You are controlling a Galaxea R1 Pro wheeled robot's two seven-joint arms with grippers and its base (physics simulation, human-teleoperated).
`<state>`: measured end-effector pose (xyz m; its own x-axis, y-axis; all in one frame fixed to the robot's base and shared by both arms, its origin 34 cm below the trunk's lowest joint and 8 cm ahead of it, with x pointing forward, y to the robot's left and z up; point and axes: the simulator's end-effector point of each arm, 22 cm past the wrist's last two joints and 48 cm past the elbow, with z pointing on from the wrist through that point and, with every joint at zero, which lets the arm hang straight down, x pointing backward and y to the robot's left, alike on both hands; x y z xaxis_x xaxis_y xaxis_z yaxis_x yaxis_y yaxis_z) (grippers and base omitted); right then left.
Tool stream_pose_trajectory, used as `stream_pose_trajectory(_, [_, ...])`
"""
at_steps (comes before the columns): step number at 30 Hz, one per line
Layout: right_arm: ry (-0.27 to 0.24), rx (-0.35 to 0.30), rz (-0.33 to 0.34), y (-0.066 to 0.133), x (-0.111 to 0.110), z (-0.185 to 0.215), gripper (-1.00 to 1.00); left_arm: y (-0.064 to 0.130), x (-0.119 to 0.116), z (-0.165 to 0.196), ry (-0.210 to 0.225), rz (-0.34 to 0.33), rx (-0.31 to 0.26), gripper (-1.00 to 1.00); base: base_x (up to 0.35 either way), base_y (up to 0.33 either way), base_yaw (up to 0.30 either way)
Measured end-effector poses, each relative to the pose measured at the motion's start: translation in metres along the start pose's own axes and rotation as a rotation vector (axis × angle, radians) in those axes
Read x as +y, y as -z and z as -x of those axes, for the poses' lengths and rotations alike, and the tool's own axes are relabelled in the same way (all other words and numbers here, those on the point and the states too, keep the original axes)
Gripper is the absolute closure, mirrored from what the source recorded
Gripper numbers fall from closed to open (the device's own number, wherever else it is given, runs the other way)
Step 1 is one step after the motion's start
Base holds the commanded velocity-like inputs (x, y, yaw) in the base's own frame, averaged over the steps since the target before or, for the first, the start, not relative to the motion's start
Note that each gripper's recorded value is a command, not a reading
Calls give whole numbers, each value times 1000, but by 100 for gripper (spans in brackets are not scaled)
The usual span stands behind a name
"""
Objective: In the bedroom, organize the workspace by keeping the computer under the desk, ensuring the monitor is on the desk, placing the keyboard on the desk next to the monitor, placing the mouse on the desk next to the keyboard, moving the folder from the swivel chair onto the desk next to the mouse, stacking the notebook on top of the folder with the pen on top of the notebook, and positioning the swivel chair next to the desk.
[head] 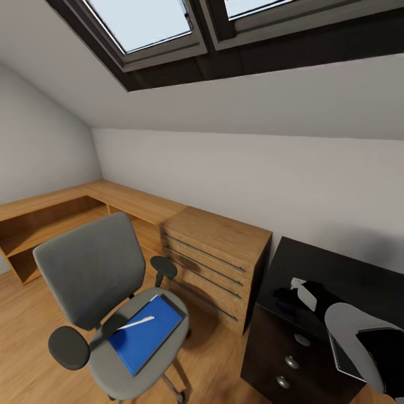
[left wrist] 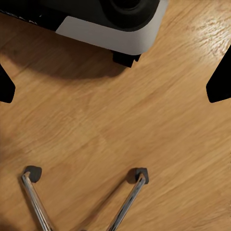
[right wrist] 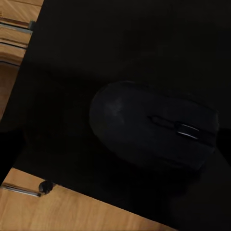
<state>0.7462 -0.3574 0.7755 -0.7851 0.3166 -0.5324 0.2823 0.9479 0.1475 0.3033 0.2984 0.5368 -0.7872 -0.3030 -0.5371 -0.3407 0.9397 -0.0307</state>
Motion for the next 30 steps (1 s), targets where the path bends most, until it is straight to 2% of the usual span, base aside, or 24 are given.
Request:
stream_pose_trajectory(11, [3,0,0,0,0,0,-100,0,-1,0,2,-1,0,-100,0,0,198])
stream_pose_trajectory(30, [2,-1,-3,0,-1,0,-100,0,-1,0,3,-2,0,-100,0,0,22])
